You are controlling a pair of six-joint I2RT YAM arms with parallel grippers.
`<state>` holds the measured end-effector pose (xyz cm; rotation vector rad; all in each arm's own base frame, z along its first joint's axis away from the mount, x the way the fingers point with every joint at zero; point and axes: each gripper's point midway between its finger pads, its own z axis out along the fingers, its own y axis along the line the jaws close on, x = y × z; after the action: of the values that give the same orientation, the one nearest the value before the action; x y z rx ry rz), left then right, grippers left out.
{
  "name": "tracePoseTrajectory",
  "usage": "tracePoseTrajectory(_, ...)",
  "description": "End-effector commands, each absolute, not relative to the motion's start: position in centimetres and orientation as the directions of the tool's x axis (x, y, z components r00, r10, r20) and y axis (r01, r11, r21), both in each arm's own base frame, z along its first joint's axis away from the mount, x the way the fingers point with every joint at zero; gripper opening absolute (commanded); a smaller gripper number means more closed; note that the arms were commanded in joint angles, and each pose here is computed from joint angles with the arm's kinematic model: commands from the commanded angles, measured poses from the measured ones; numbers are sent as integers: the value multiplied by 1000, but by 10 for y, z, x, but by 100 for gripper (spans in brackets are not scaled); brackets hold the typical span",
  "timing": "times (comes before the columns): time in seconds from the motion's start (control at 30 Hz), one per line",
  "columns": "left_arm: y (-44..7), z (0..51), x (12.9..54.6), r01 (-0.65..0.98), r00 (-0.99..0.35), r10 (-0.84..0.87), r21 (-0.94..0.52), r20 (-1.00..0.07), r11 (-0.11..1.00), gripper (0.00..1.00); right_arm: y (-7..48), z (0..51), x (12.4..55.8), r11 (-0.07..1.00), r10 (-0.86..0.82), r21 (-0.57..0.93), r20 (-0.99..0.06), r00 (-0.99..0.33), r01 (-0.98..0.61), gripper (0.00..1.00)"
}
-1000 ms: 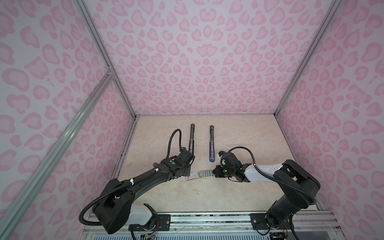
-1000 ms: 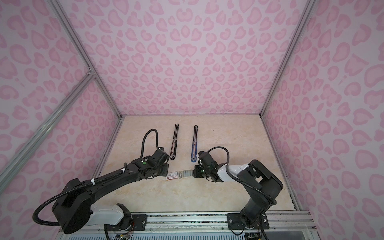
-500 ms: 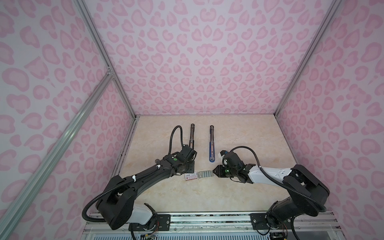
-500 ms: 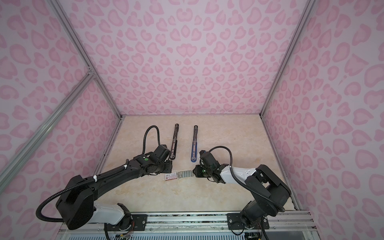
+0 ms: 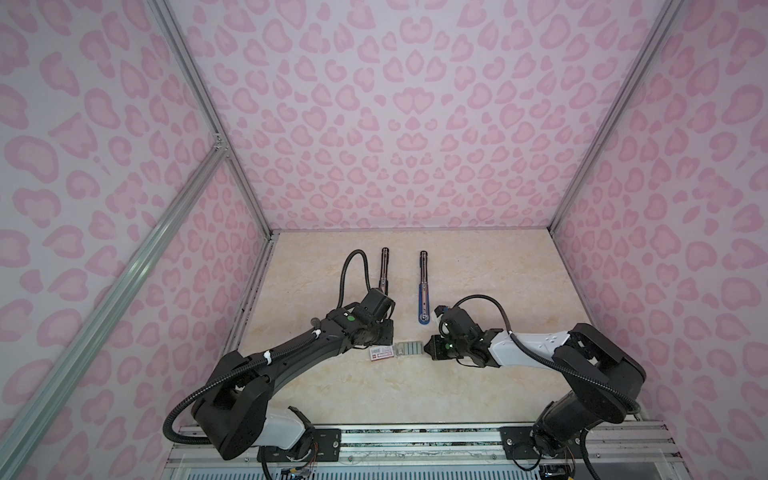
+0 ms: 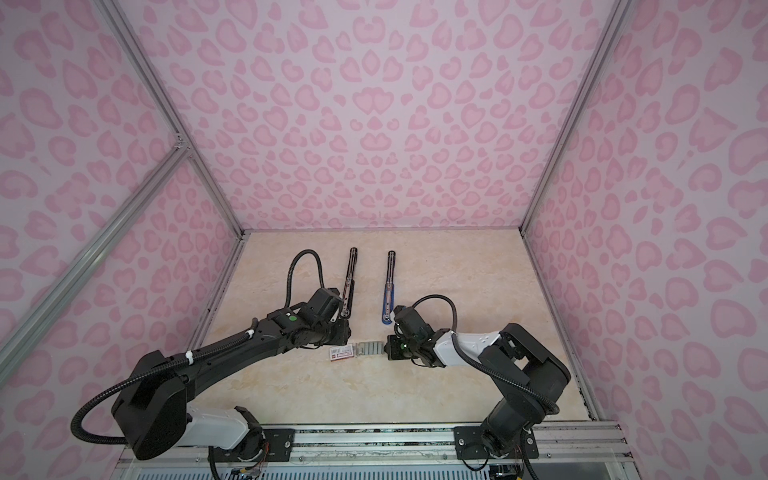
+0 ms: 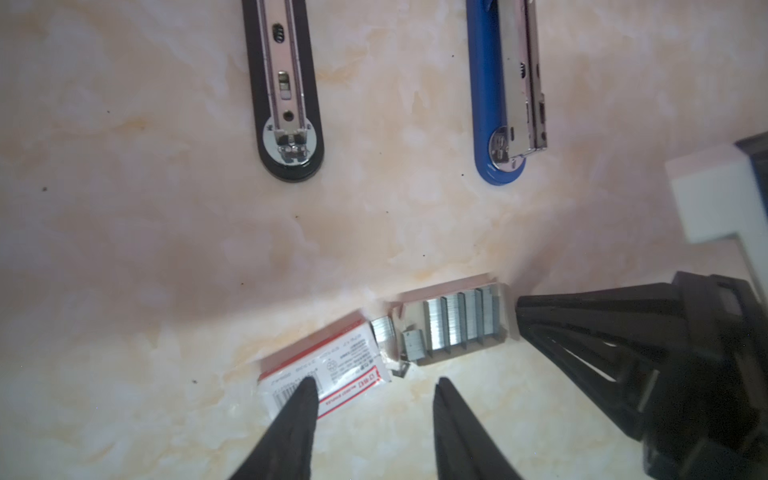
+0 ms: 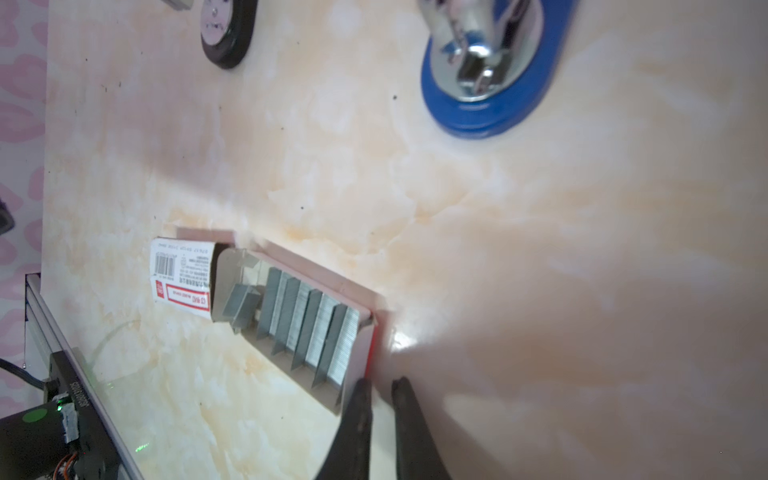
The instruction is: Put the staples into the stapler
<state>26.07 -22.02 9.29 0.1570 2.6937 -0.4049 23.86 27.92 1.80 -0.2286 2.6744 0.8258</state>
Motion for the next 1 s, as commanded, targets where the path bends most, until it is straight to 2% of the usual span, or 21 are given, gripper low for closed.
tracePoseTrajectory(0.0, -235, 99, 260, 197, -914, 60, -310, -401, 930, 45, 282, 16, 234, 815, -72, 519, -349, -934, -256, 15)
tracePoseTrajectory(0.17, -259, 95, 250, 250, -929, 118, -359, -351, 899, 37, 271, 19, 234, 830, -53, 502, -362, -931, -243, 16)
tracePoseTrajectory(0.23, -271, 92, 244, 279, -933, 157, -377, -323, 883, 30, 261, 21, 235, 841, -40, 488, -370, -928, -231, 17)
tracePoseTrajectory(0.4, -293, 76, 231, 323, -938, 236, -396, -253, 860, 22, 234, 30, 236, 864, 0, 461, -401, -916, -202, 16)
tracePoseTrajectory(0.8, -302, 47, 225, 335, -942, 308, -301, -135, 893, 23, 189, 48, 237, 881, 105, 453, -467, -878, -135, 16)
tracePoseTrajectory(0.97, -301, 43, 228, 334, -942, 308, -268, -132, 904, 24, 187, 49, 237, 876, 121, 464, -474, -872, -130, 16)
